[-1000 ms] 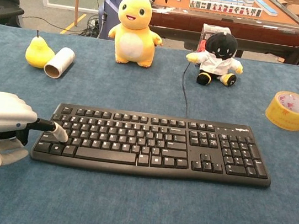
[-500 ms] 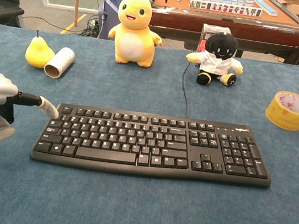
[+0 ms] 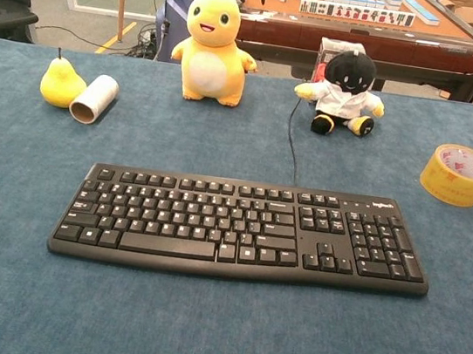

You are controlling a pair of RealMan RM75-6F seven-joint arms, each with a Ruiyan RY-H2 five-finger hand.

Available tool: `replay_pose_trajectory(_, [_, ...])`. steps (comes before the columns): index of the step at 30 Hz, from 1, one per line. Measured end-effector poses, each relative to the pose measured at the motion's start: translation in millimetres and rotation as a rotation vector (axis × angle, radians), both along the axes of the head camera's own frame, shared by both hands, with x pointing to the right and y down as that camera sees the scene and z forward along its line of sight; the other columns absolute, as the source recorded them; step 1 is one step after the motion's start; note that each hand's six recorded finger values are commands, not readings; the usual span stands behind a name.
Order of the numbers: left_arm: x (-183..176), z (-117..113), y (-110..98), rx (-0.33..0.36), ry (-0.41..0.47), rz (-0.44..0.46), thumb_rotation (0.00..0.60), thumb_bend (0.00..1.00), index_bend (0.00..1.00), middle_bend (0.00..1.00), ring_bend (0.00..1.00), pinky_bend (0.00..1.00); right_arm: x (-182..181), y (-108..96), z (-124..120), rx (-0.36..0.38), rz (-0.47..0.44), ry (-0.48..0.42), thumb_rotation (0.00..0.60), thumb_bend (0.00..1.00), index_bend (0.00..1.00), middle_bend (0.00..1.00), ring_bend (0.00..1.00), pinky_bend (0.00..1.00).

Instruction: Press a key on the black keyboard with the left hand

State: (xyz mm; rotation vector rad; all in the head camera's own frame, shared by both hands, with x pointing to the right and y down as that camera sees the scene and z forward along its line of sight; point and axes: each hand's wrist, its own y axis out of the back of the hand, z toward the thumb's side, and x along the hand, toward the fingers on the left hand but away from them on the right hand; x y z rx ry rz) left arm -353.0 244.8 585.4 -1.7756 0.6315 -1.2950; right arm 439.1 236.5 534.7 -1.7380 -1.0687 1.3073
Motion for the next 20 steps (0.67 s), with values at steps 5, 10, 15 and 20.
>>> replay_pose_trajectory(5, [-26,-9,7,0.052,0.001,-0.077,0.600,0.49,0.41,0.84,0.76,0.98,-2,0,3,-0.006,-0.006,0.009,0.600,0.00,0.15,0.15,0.05,0.44])
replay_pose_trajectory(10, [-39,-15,6,0.076,0.005,-0.110,0.600,0.49,0.43,0.84,0.76,0.98,-4,1,4,-0.010,-0.010,0.010,0.600,0.00,0.15,0.15,0.05,0.44])
replay_pose_trajectory(15, [-49,-19,4,0.084,-0.009,-0.128,0.600,0.49,0.43,0.84,0.76,0.98,-2,0,3,-0.006,-0.005,0.007,0.600,0.00,0.15,0.15,0.05,0.44])
replay_pose_trajectory(20, [-52,-19,3,0.078,-0.009,-0.136,0.600,0.49,0.43,0.84,0.76,0.98,-2,-1,5,-0.019,-0.007,0.009,0.600,0.00,0.15,0.15,0.06,0.44])
